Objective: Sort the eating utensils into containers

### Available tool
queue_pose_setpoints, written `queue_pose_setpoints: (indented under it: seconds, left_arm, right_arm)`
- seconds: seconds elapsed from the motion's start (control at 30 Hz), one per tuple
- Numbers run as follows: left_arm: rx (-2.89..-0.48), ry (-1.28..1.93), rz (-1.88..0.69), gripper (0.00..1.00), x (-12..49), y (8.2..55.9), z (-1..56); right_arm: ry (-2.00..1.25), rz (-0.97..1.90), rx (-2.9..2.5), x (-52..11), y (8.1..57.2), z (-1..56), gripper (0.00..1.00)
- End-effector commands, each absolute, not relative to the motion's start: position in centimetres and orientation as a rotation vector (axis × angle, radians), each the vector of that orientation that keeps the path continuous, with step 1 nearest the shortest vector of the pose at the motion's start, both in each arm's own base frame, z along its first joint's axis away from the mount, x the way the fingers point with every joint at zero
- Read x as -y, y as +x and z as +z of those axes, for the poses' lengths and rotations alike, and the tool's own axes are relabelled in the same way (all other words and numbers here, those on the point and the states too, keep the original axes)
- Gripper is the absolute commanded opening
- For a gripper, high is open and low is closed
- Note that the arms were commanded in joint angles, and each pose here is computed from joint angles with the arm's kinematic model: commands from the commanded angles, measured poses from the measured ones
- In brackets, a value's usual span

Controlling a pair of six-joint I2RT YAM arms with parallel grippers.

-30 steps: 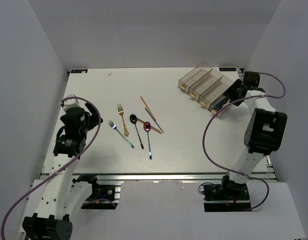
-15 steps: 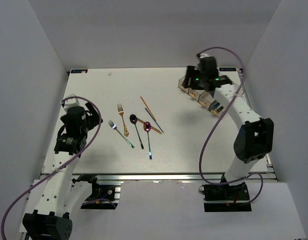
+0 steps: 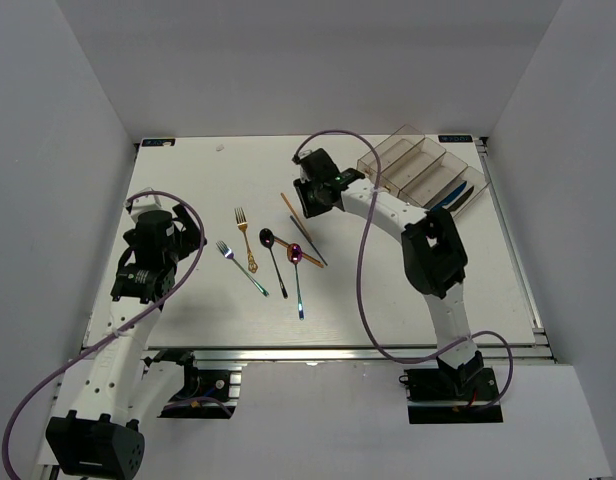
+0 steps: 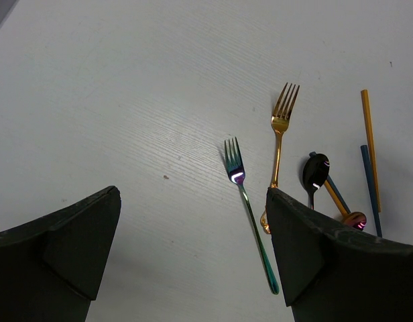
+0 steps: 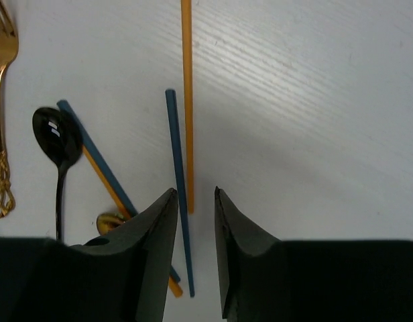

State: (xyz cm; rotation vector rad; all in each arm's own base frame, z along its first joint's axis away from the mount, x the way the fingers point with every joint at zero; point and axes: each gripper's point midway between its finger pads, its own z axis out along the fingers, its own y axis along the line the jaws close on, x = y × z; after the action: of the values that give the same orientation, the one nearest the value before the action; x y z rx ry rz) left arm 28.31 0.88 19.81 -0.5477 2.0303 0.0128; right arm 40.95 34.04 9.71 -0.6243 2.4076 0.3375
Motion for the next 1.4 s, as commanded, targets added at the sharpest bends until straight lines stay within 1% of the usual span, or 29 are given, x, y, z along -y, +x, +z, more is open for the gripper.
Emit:
queue_pose_setpoints:
  seconds: [0.0, 0.13, 0.17, 0.23, 0.27, 0.3, 0.33, 0.37, 0.4, 0.47, 0.53, 0.67, 0.73, 0.83, 0.9, 1.2, 1.3, 1.33, 1.37]
  left_arm:
    - [-2.019, -0.55, 0.017, 0.98, -0.9, 28.3, 20.2]
    - [-2.013, -0.548, 0.011, 0.98, -0.9, 28.3, 20.3]
    - [-2.016, -0.545, 0.009, 0.98, -0.8, 28.3, 20.3]
    - [-2.018, -0.544, 0.008, 0.98, -0.8, 28.4, 20.3]
    - [-2.018, -0.543, 0.007, 0.98, -0.8, 28.4, 20.3]
    - [-2.019, -0.544, 0.009, 0.98, -0.8, 28.3, 20.3]
    - [-2.018, -0.547, 0.013, 0.98, -0.9, 28.3, 20.3]
    - [-2.017, -0.546, 0.011, 0.98, -0.9, 28.2, 20.3]
    - [-2.01, -0.549, 0.013, 0.98, -1.0, 28.3, 20.5]
    - [-2.008, -0.546, 0.009, 0.98, -0.9, 28.2, 20.5]
    - [-2.012, -0.544, 0.006, 0.98, -0.8, 28.3, 20.4]
    - [-2.017, -0.543, 0.006, 0.98, -0.8, 28.3, 20.3]
    - [-2.009, -0.545, 0.006, 0.98, -0.9, 28.1, 20.5]
    - [-2.002, -0.546, 0.005, 0.98, -0.9, 28.1, 20.6]
    - [-2.004, -0.543, 0.001, 0.98, -0.8, 28.1, 20.6]
    - [-2.003, -0.536, -0.009, 0.98, -0.7, 28.1, 20.7]
    - [-2.0, -0.536, -0.011, 0.98, -0.7, 28.1, 20.8]
    - [-2.0, -0.535, -0.012, 0.98, -0.6, 28.0, 20.8]
    - [-1.995, -0.535, -0.014, 0.98, -0.6, 28.1, 20.9]
  right_arm:
    - [-0.64, 0.336, -2.329, -35.7, 43.7, 11.4, 0.33]
    - [-0.685, 0.339, -2.344, -36.8, 41.8, 11.0, 0.33]
    - [-0.663, 0.338, -2.362, -36.7, 41.1, 10.4, 0.33]
    - [-0.615, 0.301, -2.368, -36.5, 40.2, 11.0, 0.34]
    - [-0.566, 0.285, -2.413, -35.9, 39.1, 10.1, 0.34]
    - [-0.557, 0.283, -2.424, -36.2, 37.9, 9.7, 0.36]
    - [-0.533, 0.303, -2.404, -36.3, 37.1, 10.8, 0.38]
    - [-0.514, 0.296, -2.395, -36.2, 36.5, 10.7, 0.44]
    - [-0.503, 0.296, -2.406, -36.1, 34.8, 10.1, 0.47]
    - [-0.488, 0.261, -2.421, -35.7, 33.5, 9.4, 0.53]
    - [-0.506, 0.26, -2.458, -35.9, 31.6, 8.4, 0.54]
    - [-0.542, 0.259, -2.5, -36.5, 29.4, 6.6, 0.53]
    - [-0.553, 0.235, -2.539, -36.5, 28.9, 4.7, 0.51]
    - [-0.554, 0.218, -2.562, -36.4, 28.6, 3.7, 0.47]
    - [-0.554, 0.214, -2.576, -36.5, 28.5, 3.0, 0.42]
    - [-0.576, 0.188, -2.632, -36.7, 27.3, 0.7, 0.34]
    - [-0.579, 0.167, -2.66, -36.1, 26.5, -0.2, 0.25]
    - [-0.578, 0.16, -2.669, -35.9, 26.3, -0.4, 0.18]
    - [-0.587, 0.15, -2.675, -35.7, 25.9, -0.7, 0.15]
